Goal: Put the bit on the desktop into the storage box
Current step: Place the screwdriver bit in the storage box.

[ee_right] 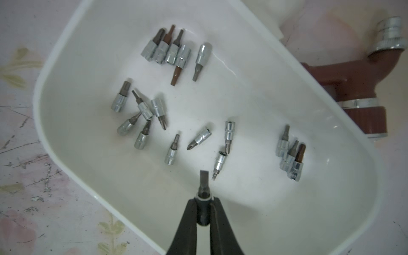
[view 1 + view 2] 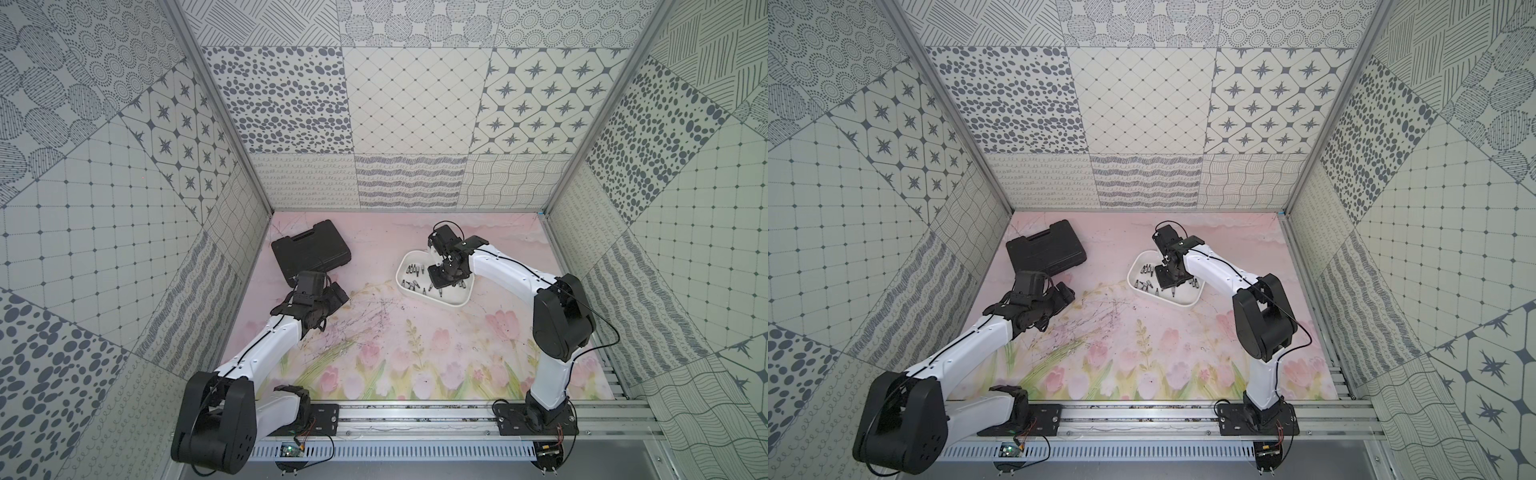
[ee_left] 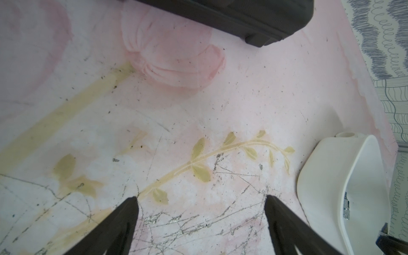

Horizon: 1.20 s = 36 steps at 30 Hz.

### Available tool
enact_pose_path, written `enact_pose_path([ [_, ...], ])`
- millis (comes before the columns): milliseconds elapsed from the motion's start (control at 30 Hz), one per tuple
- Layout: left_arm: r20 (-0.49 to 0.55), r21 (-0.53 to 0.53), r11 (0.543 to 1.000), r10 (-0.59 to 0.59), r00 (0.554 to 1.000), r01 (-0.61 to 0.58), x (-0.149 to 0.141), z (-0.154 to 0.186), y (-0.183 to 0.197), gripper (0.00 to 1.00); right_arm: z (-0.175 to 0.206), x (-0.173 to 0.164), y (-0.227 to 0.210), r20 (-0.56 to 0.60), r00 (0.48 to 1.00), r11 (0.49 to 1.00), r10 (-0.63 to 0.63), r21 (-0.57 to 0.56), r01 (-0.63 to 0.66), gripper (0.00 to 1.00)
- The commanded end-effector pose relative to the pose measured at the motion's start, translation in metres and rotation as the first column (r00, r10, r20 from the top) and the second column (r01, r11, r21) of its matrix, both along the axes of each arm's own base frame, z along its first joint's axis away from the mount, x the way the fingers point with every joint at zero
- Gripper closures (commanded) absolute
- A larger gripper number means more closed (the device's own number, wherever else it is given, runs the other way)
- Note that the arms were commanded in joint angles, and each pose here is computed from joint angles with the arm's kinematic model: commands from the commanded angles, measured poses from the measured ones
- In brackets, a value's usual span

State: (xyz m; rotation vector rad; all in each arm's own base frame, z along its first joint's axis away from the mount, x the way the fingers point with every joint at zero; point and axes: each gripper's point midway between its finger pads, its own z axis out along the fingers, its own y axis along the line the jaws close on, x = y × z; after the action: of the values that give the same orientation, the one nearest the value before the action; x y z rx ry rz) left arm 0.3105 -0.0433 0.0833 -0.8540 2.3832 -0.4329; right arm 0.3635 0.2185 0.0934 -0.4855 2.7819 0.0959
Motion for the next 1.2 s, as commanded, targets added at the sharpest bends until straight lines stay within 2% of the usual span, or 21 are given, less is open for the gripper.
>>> enact_pose_path([
  [0,0.017,-0.017,1.0,0.0,1.0,0.0,0.004,0.002,-0.002,0.06,0.006,0.015,-0.003,0.065,0.997,0.999,-0.035,0.018,0.034,0.91],
  [333,0.017,-0.012,1.0,0.002,1.0,-0.002,0.004,0.002,-0.001,0.06,-0.027,0.034,-0.02,0.06,0.996,0.995,-0.07,-0.06,0.074,0.9],
  [700,0.017,-0.009,1.0,0.001,1.0,-0.001,0.003,0.002,-0.001,0.06,-0.047,0.039,-0.03,0.046,0.995,0.989,-0.091,-0.116,0.096,0.87],
  [1167,0.021,-0.023,1.0,-0.004,1.0,0.005,0.005,0.003,-0.004,0.05,-0.048,0.039,-0.033,0.048,0.994,0.986,-0.103,-0.125,0.108,0.82],
])
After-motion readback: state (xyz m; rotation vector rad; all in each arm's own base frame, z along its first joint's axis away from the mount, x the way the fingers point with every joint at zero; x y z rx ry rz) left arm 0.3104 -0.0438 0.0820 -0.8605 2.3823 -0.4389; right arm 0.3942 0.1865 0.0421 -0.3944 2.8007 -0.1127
